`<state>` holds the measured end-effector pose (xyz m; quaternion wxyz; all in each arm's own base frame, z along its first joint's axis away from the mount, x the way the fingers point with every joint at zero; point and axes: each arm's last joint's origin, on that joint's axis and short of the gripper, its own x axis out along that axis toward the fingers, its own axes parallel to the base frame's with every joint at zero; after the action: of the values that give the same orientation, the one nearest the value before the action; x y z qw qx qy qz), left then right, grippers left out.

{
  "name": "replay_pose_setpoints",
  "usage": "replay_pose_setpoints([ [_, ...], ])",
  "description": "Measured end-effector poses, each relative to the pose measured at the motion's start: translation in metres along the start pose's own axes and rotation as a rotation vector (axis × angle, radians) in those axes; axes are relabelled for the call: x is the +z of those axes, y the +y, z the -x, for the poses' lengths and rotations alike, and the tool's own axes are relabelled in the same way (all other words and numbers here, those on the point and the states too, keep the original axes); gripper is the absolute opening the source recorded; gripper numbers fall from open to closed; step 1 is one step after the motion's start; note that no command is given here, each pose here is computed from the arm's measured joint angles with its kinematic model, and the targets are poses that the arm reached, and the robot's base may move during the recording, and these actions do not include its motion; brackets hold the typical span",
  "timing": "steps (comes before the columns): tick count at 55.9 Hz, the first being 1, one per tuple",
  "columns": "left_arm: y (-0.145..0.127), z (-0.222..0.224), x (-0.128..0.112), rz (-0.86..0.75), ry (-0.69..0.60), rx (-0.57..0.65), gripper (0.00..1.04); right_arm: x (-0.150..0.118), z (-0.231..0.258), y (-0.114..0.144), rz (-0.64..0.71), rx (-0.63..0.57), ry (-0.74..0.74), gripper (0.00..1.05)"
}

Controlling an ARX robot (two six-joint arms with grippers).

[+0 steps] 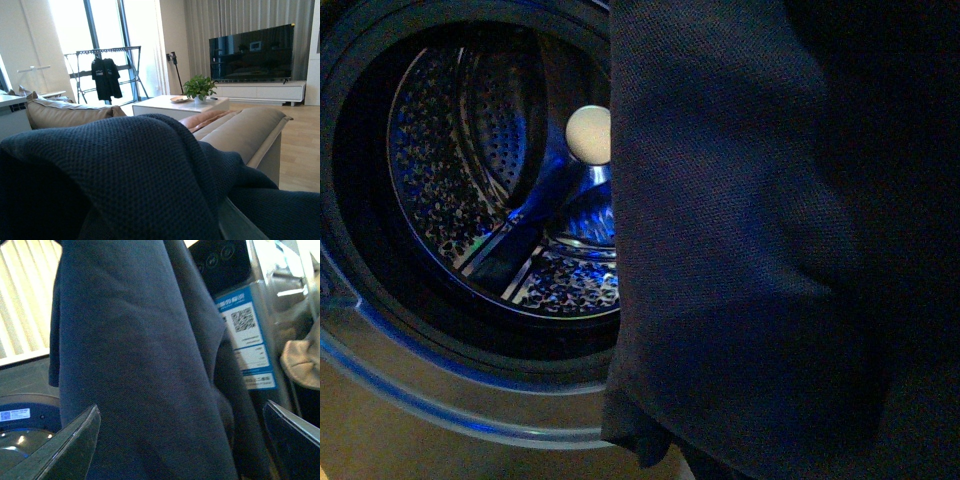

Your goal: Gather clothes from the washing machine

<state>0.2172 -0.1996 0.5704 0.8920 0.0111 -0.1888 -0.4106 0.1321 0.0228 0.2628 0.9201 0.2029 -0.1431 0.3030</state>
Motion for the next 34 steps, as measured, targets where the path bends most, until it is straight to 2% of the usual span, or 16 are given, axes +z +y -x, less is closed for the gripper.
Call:
replay_pose_setpoints([
  [15, 0.0, 0.0, 0.0, 0.0, 0.0, 0.0, 0.05, -0.007, -0.029, 0.002, -0.039, 0.042, 0.02, 0.97],
  [34, 0.0, 0.0, 0.0, 0.0, 0.0, 0.0, 0.05, -0.016, -0.066, 0.0, 0.058, 0.029, -0.002, 0.97],
])
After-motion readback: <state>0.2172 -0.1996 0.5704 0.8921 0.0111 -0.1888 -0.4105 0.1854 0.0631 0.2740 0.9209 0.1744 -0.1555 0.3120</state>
